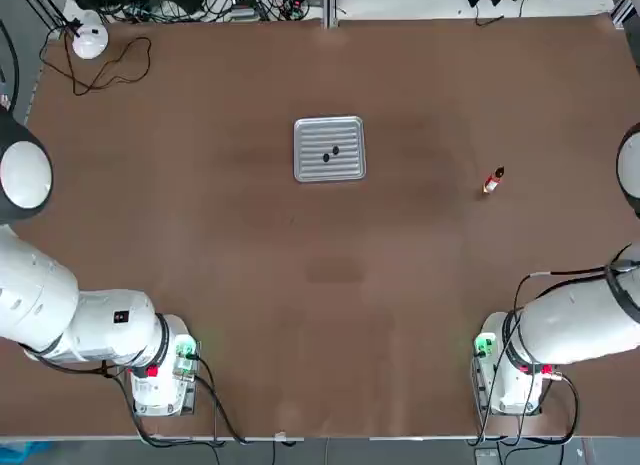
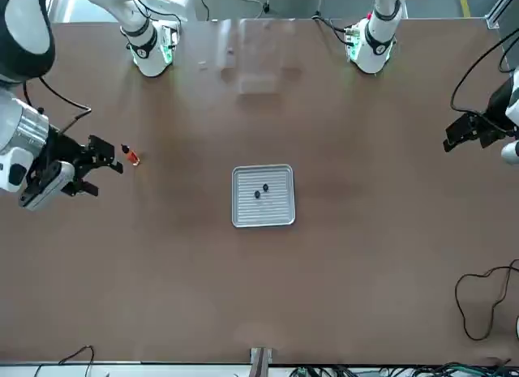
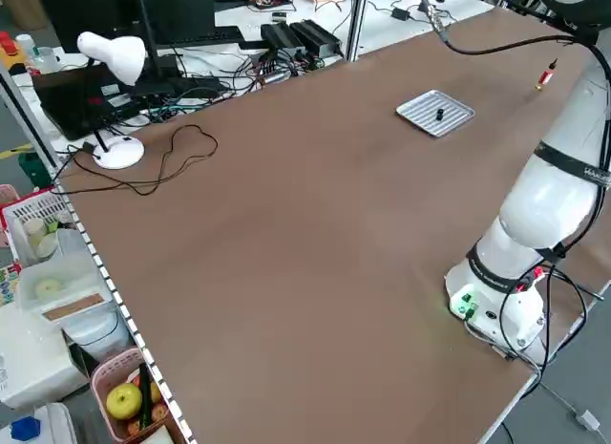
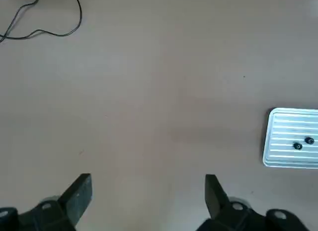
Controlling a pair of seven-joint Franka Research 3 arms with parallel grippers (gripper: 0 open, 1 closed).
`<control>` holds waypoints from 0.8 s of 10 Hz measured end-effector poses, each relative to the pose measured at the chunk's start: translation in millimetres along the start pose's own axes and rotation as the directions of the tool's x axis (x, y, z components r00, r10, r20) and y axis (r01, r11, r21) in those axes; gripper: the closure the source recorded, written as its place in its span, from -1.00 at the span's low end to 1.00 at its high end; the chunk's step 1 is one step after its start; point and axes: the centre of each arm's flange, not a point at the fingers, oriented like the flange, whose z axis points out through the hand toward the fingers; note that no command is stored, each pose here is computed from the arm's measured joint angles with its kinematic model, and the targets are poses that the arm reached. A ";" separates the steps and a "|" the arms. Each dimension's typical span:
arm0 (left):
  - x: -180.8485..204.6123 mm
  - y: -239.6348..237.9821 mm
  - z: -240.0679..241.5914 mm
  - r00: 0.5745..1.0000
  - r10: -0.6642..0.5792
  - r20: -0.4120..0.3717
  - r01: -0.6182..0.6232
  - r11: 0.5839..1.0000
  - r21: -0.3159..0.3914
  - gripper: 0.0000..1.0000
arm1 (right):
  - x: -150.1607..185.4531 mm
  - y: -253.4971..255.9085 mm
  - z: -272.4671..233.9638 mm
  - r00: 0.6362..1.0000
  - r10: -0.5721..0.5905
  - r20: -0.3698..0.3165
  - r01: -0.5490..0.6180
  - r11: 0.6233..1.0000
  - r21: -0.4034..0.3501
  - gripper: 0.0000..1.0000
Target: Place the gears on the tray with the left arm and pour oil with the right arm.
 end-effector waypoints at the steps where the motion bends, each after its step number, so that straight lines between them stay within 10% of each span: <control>1: 0.0 0.0 0.0 1.000 0.001 0.000 -0.001 1.000 0.000 -1.00 | -2.2 2.9 -0.2 0.999 0.048 0.018 -0.048 0.998 -0.030 -1.00; 8: -0.1 0.2 -0.2 1.000 0.002 0.000 -0.002 1.000 0.000 -1.00 | -47.8 48.1 -64.9 0.978 0.195 0.079 -0.174 0.960 -0.219 -1.00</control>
